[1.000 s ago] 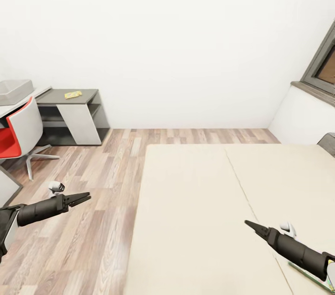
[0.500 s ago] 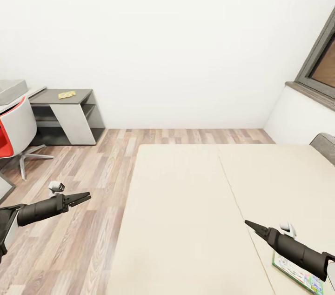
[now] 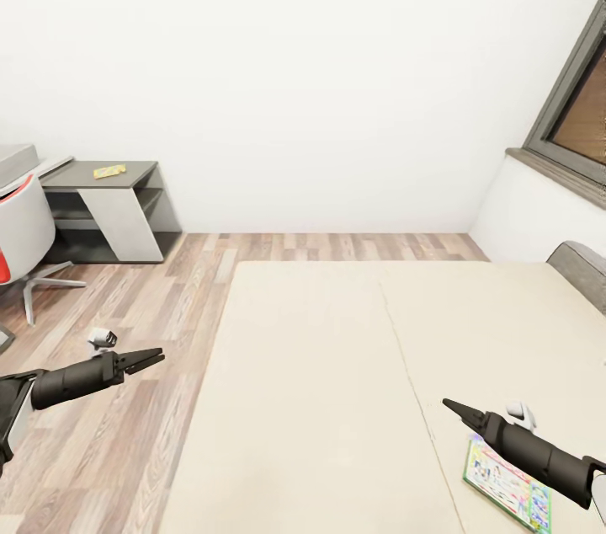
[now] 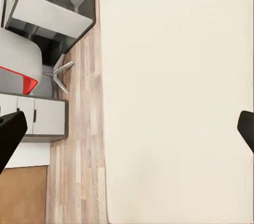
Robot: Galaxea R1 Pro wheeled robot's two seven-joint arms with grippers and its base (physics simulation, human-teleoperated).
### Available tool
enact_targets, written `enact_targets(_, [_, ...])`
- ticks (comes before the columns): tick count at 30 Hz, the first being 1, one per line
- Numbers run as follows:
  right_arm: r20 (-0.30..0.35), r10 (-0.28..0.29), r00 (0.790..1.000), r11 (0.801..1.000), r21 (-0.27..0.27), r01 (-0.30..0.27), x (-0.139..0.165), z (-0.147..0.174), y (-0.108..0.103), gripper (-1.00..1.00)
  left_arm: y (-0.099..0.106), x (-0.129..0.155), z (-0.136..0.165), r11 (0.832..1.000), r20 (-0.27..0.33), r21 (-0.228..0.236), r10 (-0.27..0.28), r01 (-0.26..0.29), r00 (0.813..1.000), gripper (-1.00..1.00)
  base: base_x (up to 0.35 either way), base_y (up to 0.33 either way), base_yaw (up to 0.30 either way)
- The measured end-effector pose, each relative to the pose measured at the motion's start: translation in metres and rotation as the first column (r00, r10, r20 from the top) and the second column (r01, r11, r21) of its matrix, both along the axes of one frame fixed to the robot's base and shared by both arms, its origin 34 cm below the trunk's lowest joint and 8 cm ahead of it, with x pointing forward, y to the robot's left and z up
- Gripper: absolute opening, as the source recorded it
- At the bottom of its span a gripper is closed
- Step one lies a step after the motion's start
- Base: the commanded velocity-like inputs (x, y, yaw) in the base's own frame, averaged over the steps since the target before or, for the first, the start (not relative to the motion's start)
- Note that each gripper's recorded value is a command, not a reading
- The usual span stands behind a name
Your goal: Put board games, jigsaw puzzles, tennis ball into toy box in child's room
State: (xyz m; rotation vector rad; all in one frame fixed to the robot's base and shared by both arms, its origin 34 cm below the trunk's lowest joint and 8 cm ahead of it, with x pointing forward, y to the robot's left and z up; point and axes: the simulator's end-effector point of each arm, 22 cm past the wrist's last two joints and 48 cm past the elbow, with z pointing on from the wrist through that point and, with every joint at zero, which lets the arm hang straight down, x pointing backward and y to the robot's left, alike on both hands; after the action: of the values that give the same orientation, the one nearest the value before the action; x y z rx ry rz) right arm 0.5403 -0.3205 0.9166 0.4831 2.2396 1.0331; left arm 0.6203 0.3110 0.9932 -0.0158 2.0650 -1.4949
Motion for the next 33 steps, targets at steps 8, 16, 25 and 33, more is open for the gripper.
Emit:
enact_targets(8, [0.0, 0.0, 1.0, 1.0, 0.0, 0.0, 0.0, 0.0, 0.0, 1.0, 0.0, 0.0001, 0.0001, 1.0, 0.0, 0.0, 0.0, 0.0, 1.0, 1.0, 0.0, -0.242, 0.0])
enact_targets(16, [0.0, 0.0, 1.0, 1.0, 0.0, 0.0, 0.0, 0.0, 0.0, 1.0, 0.0, 0.0, 0.0, 1.0, 0.0, 0.0, 0.0, 0.0, 1.0, 1.0, 0.0, -0.242, 0.0])
enact_targets(25, [0.0, 0.0, 1.0, 1.0, 0.0, 0.0, 0.0, 0.0, 0.0, 1.0, 0.0, 0.0002, 0.0002, 1.0, 0.0, 0.0, 0.0, 0.0, 1.0, 1.0, 0.0, -0.242, 0.0])
enact_targets(33, [0.001, 0.0, 1.0, 1.0, 0.0, 0.0, 0.0001, 0.0, -0.0001, 1.0, 0.0, 0.0001, 0.0001, 1.0, 0.0, 0.0, 0.0, 0.0, 1.0, 1.0, 0.0, -0.242, 0.0])
